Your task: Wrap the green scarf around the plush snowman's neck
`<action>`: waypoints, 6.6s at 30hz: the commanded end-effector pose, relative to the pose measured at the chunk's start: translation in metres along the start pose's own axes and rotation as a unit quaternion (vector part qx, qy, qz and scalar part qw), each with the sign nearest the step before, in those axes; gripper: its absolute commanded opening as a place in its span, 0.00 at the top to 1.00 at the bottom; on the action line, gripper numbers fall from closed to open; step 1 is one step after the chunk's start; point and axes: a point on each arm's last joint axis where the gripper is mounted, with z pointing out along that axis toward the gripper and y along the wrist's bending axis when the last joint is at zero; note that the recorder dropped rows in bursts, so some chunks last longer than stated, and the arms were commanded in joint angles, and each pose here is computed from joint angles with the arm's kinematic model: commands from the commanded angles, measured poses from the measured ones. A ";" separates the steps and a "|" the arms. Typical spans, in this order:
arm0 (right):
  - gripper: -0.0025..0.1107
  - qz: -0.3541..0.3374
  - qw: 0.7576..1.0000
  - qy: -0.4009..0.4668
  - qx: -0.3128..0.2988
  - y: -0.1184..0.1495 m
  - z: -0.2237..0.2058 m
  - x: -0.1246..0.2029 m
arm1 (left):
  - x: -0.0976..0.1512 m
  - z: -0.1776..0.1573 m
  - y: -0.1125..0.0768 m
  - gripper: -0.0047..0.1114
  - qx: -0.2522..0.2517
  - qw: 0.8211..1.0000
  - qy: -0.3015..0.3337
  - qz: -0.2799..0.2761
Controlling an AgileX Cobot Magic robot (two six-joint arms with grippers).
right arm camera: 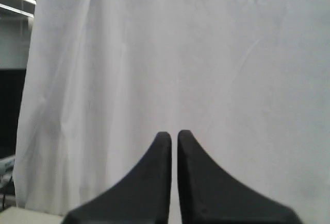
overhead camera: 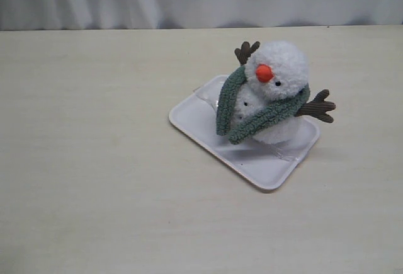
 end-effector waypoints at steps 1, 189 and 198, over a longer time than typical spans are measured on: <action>0.94 0.021 0.990 -0.138 0.002 -0.001 -0.003 -0.024 | 0.000 0.000 0.000 0.96 -0.002 1.000 -0.003 -0.002; 0.94 -0.017 0.954 0.289 0.085 -0.007 0.055 0.261 | 0.000 0.000 0.000 0.96 -0.002 1.000 -0.003 -0.002; 0.94 -0.017 0.954 0.289 0.085 -0.007 0.055 0.261 | 0.000 0.000 0.000 0.96 -0.002 1.000 -0.003 -0.002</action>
